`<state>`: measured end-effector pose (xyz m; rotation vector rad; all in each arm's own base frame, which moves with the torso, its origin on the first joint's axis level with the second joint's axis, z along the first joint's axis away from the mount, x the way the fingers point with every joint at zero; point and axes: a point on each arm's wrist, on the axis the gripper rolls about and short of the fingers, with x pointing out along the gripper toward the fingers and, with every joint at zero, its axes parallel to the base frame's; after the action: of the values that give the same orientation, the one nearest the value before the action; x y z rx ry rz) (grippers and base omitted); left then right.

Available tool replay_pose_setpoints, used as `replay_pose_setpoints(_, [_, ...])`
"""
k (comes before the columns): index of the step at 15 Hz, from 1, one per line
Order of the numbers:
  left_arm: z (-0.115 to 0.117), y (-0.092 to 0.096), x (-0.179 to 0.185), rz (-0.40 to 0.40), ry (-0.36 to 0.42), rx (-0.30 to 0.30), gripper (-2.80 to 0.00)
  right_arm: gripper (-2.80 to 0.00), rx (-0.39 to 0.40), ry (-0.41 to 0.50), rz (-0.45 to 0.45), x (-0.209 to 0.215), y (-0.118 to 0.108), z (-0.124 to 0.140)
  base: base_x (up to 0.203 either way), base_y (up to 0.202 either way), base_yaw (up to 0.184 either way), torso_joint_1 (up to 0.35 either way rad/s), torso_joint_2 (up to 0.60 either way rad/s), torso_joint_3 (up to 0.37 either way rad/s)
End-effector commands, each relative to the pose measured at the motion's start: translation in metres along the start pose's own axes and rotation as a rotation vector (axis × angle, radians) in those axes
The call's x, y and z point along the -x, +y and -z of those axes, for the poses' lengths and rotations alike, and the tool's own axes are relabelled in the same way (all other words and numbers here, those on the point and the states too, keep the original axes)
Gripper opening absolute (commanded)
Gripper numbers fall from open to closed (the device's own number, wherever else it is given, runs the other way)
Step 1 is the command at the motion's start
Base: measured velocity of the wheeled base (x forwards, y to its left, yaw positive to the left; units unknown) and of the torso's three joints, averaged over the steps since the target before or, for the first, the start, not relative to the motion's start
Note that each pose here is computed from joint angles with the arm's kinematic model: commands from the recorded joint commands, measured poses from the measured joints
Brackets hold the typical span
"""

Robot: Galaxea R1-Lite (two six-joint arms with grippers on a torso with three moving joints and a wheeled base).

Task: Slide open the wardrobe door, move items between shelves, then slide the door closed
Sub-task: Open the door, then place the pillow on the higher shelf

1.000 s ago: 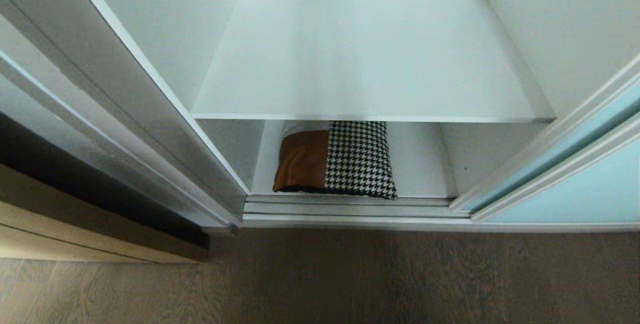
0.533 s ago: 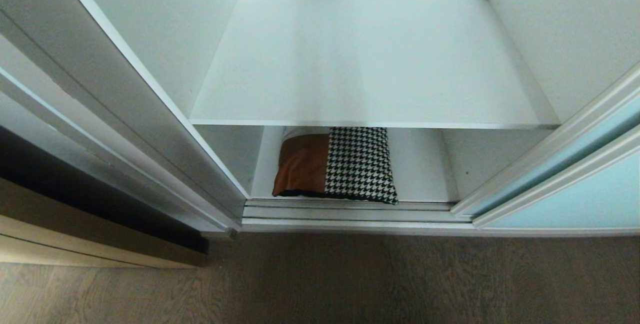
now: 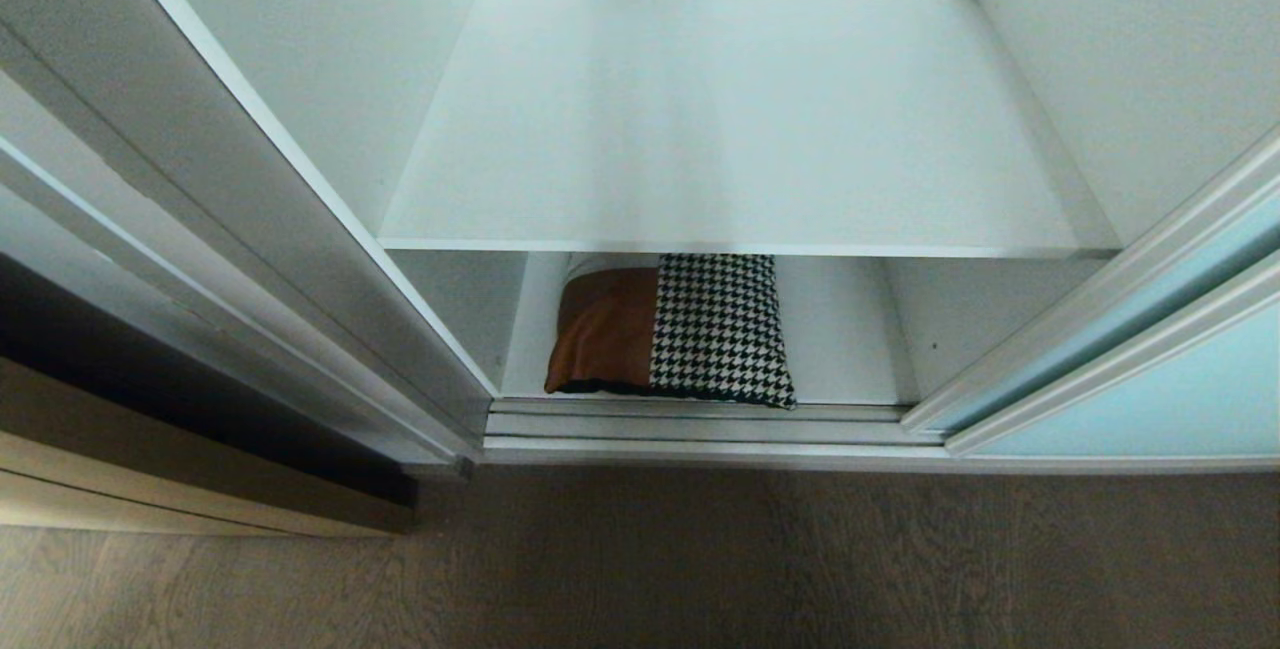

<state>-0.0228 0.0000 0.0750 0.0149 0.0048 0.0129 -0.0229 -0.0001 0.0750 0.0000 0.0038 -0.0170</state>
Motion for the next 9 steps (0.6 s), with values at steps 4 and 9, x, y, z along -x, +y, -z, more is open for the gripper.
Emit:
replay_pose_setpoints(4, [0.0004,0.0,-0.0002,-0.001,0.003,0.0,-2.8,-2.8,0.009,-0.001,0.0,0.0,0.0,-0.0002,0.0,0.0,0.0,0.0,0.0,0.0])
replay_pose_setpoints(9, [0.0004,0.0,-0.0002,-0.001,0.003,0.0,-2.8,-2.8,-0.013,-0.002,-0.001,0.0001,0.0,-0.0001,0.0,0.0,0.0,0.0,0.0,0.0])
